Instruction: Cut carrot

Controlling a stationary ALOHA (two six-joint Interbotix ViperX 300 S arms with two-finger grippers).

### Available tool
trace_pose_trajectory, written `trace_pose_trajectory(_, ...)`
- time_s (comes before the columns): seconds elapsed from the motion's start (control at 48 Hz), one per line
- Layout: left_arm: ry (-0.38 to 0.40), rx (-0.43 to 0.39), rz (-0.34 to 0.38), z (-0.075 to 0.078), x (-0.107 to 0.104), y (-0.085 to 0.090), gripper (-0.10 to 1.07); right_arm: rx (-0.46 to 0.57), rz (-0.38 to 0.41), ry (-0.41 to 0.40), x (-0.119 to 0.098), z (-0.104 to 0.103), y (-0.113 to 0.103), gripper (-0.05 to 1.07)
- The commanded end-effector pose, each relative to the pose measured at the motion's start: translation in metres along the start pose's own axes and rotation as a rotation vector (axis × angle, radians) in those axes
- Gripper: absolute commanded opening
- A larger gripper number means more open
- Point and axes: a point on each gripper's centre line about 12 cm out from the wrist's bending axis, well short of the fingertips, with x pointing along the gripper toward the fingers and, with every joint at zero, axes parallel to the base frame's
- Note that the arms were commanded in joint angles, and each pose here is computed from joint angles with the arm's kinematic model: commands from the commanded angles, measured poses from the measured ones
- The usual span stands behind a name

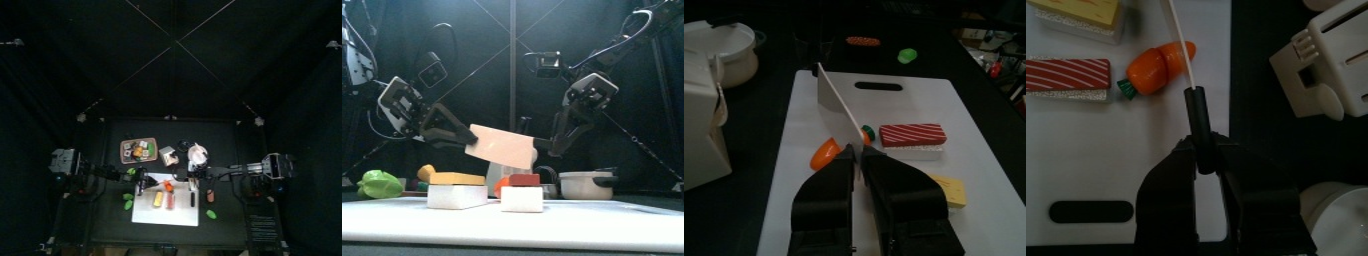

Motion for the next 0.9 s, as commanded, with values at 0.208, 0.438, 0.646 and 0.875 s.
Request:
trace_pose_trajectory(0.208, 0.007, 0.011, -0.048, -0.002, 0.0, -0.017, 0.49, 0.026, -0.004, 0.015, 0.0, 0.0, -0.003, 0.35)
trace_pose_trajectory(0.438, 0.014, 0.01, -0.058, -0.003, 0.0, -0.022, 0.49, 0.025, 0.007, 0.021, -0.001, 0.001, 0.002, 0.35)
trace_pose_trajectory(0.646, 0.021, 0.009, -0.054, -0.004, 0.001, -0.022, 0.49, 0.023, 0.009, 0.029, -0.002, 0.001, 0.003, 0.35)
trace_pose_trajectory(0.875, 0.04, -0.006, -0.037, -0.007, 0.001, -0.02, 0.49, 0.024, 0.008, 0.03, -0.001, 0.0, 0.003, 0.35)
